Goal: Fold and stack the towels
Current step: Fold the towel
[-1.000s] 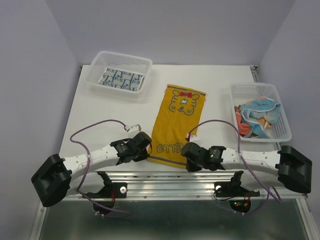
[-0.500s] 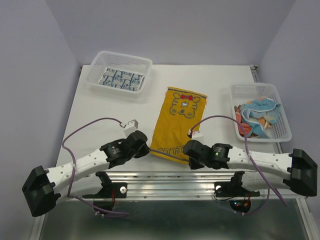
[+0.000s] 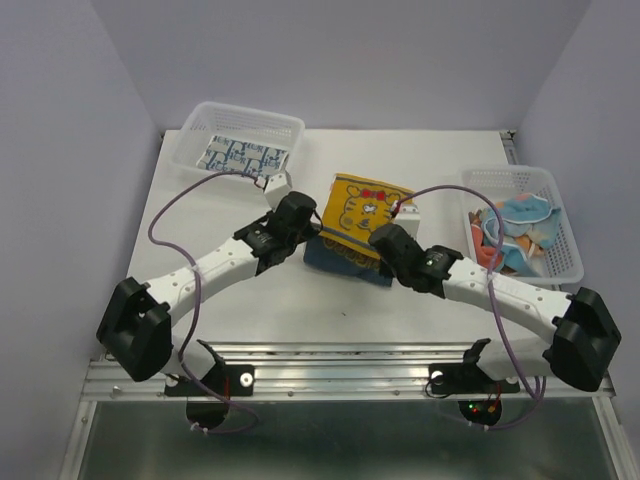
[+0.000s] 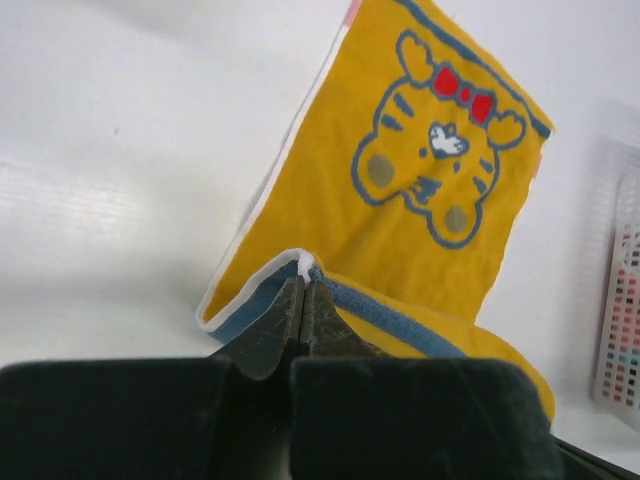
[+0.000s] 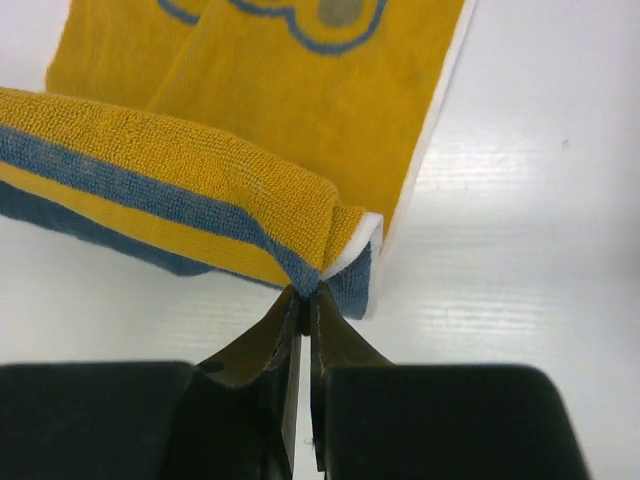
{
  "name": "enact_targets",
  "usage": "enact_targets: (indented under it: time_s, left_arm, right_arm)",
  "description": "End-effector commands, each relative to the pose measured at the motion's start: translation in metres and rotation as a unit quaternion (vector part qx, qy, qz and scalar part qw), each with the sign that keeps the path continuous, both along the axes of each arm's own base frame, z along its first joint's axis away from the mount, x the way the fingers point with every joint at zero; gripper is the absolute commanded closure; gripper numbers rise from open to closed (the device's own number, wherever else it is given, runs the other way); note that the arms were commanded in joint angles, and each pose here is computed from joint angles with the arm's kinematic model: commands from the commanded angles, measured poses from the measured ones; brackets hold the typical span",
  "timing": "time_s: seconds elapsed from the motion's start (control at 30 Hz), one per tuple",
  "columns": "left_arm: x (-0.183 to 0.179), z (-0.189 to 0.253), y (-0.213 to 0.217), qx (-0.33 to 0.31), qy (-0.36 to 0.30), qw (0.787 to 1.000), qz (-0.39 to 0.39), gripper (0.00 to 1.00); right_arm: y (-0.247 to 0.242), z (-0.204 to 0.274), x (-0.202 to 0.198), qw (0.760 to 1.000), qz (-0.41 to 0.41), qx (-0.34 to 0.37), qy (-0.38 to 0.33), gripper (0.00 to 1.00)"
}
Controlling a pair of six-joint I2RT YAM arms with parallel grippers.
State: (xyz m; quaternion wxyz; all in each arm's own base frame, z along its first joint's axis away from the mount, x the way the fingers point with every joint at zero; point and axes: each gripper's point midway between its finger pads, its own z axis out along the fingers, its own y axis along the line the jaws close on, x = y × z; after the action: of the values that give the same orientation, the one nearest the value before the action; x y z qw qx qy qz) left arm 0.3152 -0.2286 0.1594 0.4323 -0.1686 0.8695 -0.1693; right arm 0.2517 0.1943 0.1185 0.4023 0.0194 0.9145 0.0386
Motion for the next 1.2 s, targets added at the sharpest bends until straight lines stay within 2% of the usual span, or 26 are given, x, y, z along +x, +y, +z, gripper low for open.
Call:
enact_targets:
  time_s: [0.0, 0.13, 0.43, 0.77, 1.17]
  left_arm:
    - [0.048, 0.041, -0.005, 0.014, -0.071, 0.997, 0.008, 1.00]
    - [0.083, 0.066, -0.017, 0.027, -0.095, 0.995, 0.001, 1.00]
    - [0.138, 0.070, -0.025, 0.061, -0.103, 0.993, -0.005, 1.00]
    - [0.183, 0.046, -0.033, 0.106, -0.089, 0.990, -0.010, 1.00]
    - [0.230, 0.024, -0.049, 0.133, -0.095, 0.986, -0.034, 1.00]
  right_arm:
    - [0.000, 0.050, 0.052, 0.997, -0.010, 0.013, -0.079, 0.99]
    - [-0.009, 0.064, 0.080, 0.995, -0.018, 0.019, -0.094, 0.99]
    - [-0.027, 0.059, 0.132, 0.996, -0.017, 0.028, -0.087, 0.99]
    - [-0.039, 0.040, 0.175, 0.997, -0.018, 0.035, -0.071, 0.99]
    - [-0.056, 0.019, 0.201, 0.996, -0.061, 0.036, -0.052, 0.99]
